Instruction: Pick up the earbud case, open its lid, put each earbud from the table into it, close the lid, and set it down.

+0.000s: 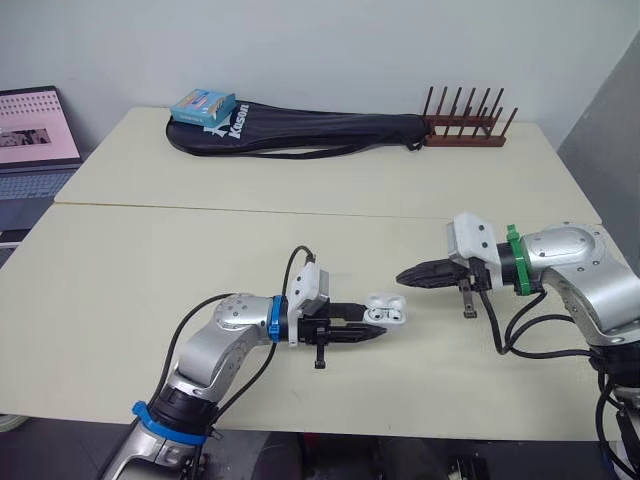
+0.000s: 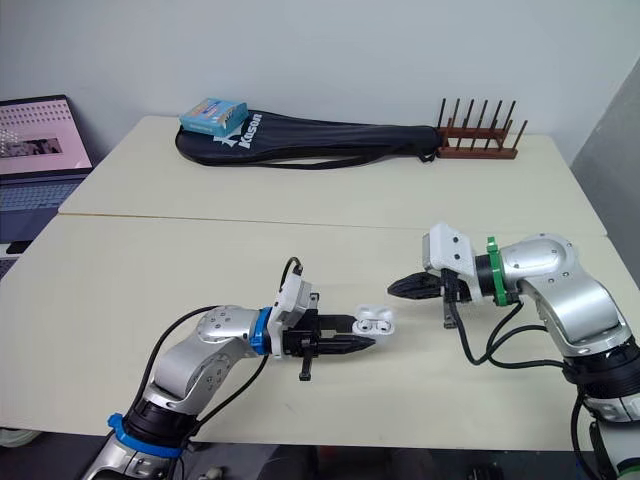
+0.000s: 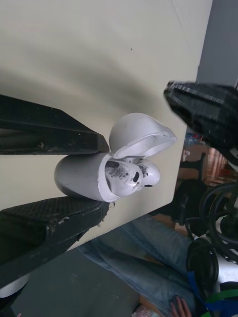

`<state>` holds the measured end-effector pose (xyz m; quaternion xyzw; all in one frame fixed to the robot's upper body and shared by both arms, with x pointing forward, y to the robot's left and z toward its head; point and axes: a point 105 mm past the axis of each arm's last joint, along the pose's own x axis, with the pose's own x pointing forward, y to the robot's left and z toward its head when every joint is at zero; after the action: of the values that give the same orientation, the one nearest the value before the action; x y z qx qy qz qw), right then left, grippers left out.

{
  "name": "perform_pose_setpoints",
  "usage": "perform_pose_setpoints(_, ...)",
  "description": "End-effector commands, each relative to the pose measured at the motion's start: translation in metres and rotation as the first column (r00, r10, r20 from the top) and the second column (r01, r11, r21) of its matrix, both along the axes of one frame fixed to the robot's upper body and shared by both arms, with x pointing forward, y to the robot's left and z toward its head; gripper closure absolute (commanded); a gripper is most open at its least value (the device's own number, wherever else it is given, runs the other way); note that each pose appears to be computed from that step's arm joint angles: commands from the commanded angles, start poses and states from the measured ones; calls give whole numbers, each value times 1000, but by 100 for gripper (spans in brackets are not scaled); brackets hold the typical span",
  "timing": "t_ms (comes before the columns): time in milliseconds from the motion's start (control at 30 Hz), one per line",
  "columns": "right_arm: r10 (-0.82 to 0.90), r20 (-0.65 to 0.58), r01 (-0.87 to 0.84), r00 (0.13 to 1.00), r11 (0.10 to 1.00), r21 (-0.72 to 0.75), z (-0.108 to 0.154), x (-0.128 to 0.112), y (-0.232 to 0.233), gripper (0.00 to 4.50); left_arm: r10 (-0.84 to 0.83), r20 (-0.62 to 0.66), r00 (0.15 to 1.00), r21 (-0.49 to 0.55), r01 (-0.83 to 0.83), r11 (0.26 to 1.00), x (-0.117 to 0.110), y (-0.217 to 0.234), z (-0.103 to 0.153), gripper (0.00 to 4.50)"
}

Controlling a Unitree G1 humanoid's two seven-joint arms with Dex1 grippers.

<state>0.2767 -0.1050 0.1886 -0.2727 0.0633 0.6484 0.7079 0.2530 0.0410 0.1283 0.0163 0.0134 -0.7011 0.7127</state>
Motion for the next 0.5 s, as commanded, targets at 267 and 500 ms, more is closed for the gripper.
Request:
perform_pose_setpoints(267, 100, -77, -100, 992, 995, 11, 4, -31, 8, 450, 21, 44, 999, -13, -20, 1000, 4, -2, 5, 373)
perform_pose_setpoints(500, 54, -100, -49, 994, 997, 58, -2, -31, 8, 450, 29, 48, 998, -24, -28, 999, 7, -5, 7, 373)
